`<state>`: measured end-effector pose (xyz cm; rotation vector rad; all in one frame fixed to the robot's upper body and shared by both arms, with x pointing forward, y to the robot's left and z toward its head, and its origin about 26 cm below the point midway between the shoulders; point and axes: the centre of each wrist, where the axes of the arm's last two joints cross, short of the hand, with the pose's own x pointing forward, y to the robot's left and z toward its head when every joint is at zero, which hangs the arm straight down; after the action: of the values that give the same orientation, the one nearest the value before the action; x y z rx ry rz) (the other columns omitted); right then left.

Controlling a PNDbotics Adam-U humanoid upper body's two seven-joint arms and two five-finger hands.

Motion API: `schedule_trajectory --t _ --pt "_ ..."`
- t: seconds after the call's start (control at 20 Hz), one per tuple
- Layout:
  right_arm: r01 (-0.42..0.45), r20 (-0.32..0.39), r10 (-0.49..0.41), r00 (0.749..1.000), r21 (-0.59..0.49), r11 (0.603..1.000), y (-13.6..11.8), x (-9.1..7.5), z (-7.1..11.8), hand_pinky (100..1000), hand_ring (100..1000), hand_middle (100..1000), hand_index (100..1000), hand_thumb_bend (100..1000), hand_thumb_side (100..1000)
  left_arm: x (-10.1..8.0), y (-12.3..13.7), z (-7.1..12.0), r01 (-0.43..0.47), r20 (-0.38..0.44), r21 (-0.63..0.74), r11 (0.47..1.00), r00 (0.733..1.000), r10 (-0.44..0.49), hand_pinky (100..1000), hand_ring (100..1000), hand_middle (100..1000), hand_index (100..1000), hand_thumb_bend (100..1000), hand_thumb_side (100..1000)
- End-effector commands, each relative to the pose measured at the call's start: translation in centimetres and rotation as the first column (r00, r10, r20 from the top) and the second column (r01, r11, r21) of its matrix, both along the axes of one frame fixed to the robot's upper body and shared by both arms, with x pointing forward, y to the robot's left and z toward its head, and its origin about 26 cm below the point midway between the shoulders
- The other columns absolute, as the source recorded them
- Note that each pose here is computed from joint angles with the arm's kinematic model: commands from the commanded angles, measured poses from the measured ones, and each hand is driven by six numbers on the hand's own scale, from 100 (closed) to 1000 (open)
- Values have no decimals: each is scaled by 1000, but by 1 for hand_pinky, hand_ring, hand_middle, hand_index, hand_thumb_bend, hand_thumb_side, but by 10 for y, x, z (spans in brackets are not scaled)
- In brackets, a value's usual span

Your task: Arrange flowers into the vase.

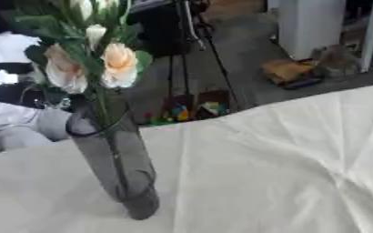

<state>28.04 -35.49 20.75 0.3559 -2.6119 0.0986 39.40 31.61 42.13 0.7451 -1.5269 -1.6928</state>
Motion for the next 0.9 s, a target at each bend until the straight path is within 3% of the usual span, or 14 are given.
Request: schedule_trajectory --t 0.05,0.25,0.5,0.9 --pt "8 18 -7 1000 -20 1000 0 -3 7 601 719 587 733 100 1000 -11 11 15 -25 40 25 999 999 24 1000 1000 1000 1000 263 1000" --pt "8 15 -8 1000 -17 1000 0 -3 7 601 718 586 731 100 1000 -12 15 17 -63 52 39 997 997 61 1000 1000 1000 1000 472 1000" --pt "10 13 -10 1000 -16 1000 -1 -3 7 601 718 586 731 100 1000 -14 18 19 -116 71 55 992 991 112 1000 1000 1000 1000 490 1000" --pt "15 5 -15 1000 -13 1000 -1 -4 6 601 718 585 731 100 1000 -14 21 18 -115 72 61 991 991 111 1000 1000 1000 1000 466 1000"
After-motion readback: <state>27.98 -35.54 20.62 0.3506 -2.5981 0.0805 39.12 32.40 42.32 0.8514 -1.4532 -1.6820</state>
